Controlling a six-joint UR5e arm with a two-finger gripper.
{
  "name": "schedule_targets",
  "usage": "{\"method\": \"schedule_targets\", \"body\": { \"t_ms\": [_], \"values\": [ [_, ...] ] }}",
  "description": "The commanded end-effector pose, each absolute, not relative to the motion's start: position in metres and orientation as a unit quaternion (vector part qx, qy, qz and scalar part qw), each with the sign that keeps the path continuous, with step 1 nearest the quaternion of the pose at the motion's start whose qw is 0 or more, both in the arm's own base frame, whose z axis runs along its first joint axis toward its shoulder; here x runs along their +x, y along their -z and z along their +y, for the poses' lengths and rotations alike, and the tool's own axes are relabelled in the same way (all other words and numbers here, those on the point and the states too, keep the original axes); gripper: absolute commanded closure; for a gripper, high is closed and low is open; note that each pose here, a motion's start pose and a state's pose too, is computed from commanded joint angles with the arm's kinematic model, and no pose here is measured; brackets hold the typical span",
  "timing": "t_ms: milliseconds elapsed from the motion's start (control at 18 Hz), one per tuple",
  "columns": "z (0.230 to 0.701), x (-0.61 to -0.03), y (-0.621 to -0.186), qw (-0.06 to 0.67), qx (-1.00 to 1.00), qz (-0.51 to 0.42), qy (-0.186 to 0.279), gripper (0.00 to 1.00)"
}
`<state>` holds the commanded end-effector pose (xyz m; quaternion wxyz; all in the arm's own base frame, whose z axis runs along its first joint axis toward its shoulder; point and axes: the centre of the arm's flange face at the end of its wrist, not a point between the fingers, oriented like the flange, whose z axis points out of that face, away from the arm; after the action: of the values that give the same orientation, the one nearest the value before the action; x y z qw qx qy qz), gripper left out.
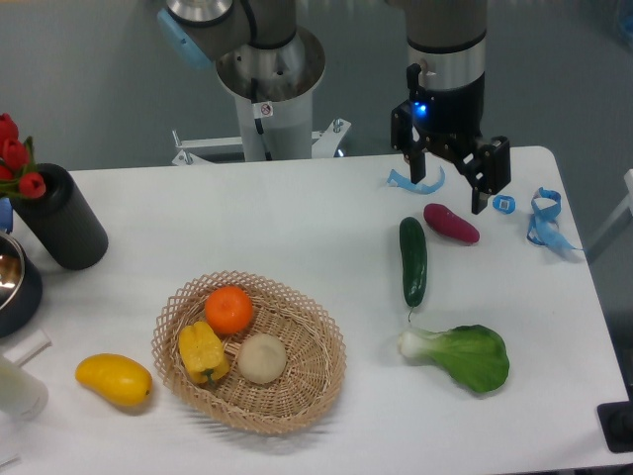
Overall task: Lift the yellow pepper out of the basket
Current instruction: 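Move the open gripper over the wicker basket toward the yellow pepper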
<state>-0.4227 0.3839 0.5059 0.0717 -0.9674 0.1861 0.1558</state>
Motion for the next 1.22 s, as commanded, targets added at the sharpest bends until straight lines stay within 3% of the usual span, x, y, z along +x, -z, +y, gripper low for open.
{"method": "schedule_targets", "body": {
  "t_ms": [500,667,944,1222],
  "values": [
    [0.389,-0.422,-0.503,0.078,-0.970,0.176,-0.152,0.00],
    [0.391,-0.413,-0.489,0.110,-0.976,0.133,-0.130,0.00],
    [0.403,-0.406,-0.480,0.167,-0.975,0.028,-0.146,0.00],
    [0.424,-0.406,-0.478,0.193,-0.973,0.004,-0.124,0.00]
  ]
}}
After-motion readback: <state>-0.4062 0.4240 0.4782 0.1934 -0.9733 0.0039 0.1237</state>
